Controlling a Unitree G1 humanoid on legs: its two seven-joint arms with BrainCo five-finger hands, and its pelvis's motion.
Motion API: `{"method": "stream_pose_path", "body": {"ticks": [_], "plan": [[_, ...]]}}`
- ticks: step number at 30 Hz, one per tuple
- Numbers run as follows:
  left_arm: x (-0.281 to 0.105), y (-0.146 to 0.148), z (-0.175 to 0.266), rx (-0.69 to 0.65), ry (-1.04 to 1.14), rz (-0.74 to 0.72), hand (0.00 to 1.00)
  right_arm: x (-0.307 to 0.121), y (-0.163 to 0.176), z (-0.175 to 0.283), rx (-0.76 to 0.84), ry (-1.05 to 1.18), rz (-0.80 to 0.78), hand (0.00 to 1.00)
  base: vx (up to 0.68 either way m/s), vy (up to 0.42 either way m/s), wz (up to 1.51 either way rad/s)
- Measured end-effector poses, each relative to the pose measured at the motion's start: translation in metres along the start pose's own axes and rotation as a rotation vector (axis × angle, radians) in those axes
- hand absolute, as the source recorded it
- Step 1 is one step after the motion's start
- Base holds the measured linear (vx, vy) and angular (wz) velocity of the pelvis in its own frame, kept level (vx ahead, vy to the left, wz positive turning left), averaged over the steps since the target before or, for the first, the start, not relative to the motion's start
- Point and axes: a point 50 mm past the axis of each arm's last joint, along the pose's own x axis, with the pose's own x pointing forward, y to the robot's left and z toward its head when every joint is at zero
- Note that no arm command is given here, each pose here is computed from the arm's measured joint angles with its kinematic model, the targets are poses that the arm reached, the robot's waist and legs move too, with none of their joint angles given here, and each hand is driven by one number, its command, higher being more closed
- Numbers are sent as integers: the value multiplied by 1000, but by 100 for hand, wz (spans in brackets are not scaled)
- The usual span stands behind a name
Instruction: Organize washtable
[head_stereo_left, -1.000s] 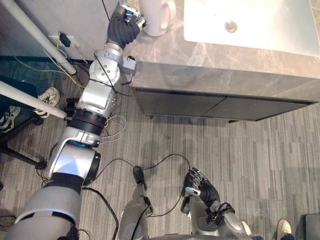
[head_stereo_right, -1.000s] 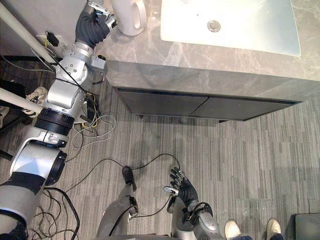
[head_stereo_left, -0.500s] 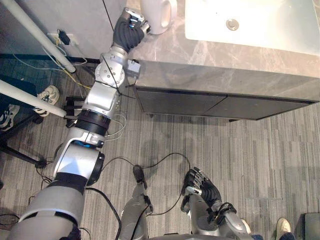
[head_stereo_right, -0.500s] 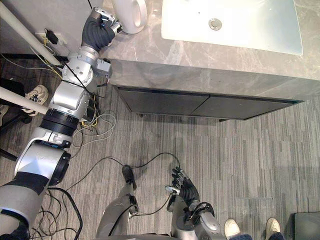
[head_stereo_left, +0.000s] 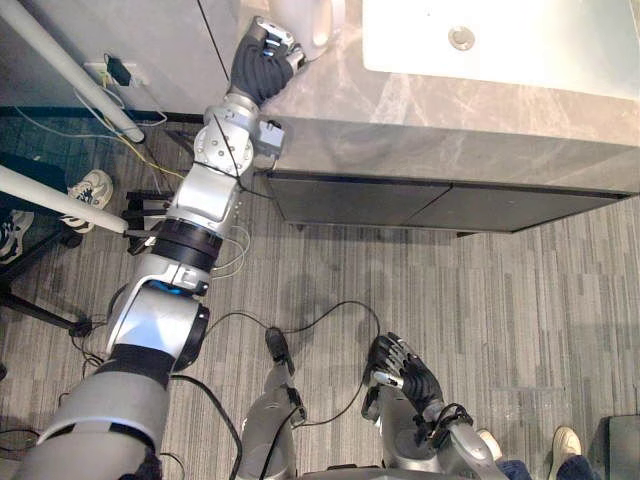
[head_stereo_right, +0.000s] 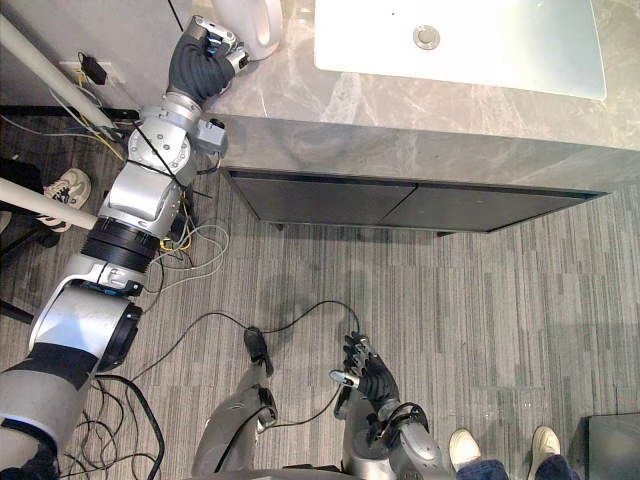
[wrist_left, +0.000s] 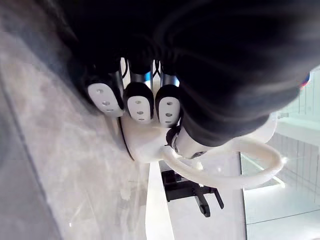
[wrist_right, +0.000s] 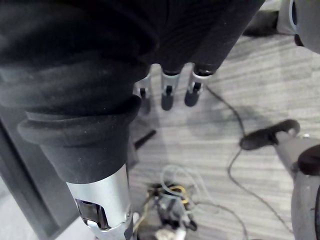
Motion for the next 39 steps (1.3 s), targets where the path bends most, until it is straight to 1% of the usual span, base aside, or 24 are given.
{"method": "stream_pose_path", "body": {"ticks": [10,15,19,22,26,31,33,35,39], "plan": [[18,4,18,8,-27,32,100,0,0,0,0,0,0,0,30,-18,-1],[29,13,27,18,-21,59,100,0,0,0,0,0,0,0,3,-4,-1],[35,28,34,31,-20,84,100,0,0,-1,0,2,1,0,17,-25,-9],[35,31,33,40,-12,86,100,-1,0,-1,0,2,0,0,33,-28,-5],[42,38,43,67,-15,96,100,-1,-1,-1,0,2,0,0,16,-16,0],[43,43,45,101,-9,83,100,-1,-1,-1,2,2,-2,0,33,-24,-2],[43,46,45,116,-5,87,100,-1,-1,-1,2,1,-2,0,20,-22,-4],[42,55,45,139,0,104,100,-1,-1,0,0,-7,-3,0,16,-22,-9],[43,60,46,151,6,117,100,-2,-1,1,0,-14,-5,0,11,-25,-14]]}}
